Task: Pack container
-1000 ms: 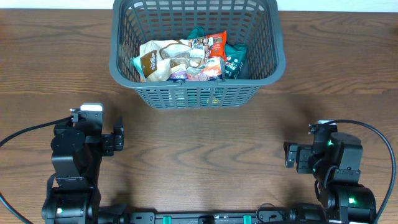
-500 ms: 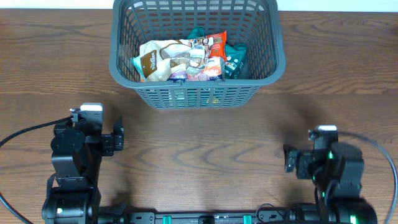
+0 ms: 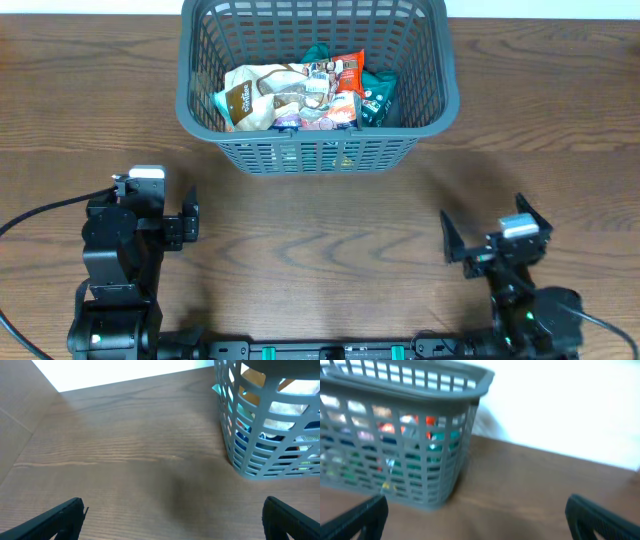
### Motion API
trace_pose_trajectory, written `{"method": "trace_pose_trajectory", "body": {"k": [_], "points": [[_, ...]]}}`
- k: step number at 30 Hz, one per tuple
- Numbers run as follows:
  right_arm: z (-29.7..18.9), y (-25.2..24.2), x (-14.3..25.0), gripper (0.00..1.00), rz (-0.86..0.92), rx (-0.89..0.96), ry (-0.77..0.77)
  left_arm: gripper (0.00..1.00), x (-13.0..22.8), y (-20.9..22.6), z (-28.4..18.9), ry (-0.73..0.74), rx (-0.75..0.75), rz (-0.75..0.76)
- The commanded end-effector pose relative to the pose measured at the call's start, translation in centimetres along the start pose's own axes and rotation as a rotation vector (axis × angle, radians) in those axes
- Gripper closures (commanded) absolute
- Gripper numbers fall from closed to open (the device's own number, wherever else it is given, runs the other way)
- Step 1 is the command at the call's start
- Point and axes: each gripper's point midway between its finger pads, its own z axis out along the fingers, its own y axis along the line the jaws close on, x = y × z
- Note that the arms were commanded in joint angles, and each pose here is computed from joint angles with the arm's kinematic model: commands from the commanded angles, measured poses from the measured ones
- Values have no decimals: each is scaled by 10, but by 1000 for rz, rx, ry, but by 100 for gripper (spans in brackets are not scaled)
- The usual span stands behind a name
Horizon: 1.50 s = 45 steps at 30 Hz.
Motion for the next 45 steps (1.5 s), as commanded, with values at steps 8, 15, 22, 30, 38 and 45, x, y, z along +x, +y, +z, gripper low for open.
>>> {"method": "trace_pose_trajectory", "body": {"k": [8,15,22,30,38,45], "points": [[27,-2,51,1,-37,64,-75,1,0,2,0,0,-11,-10],[33,-5,76,1,-35,83,-18,1,0,2,0,0,-11,-10],[32,-12,77,1,-17,113,-15,1,1,2,0,0,-11,-10],[32,-13,77,1,-17,113,-15,1,0,2,0,0,-11,-10],[32,-13,77,1,-17,113,-15,1,0,2,0,0,-11,-10],[32,-13,77,1,-17,113,-15,1,0,2,0,0,-11,-10]]}}
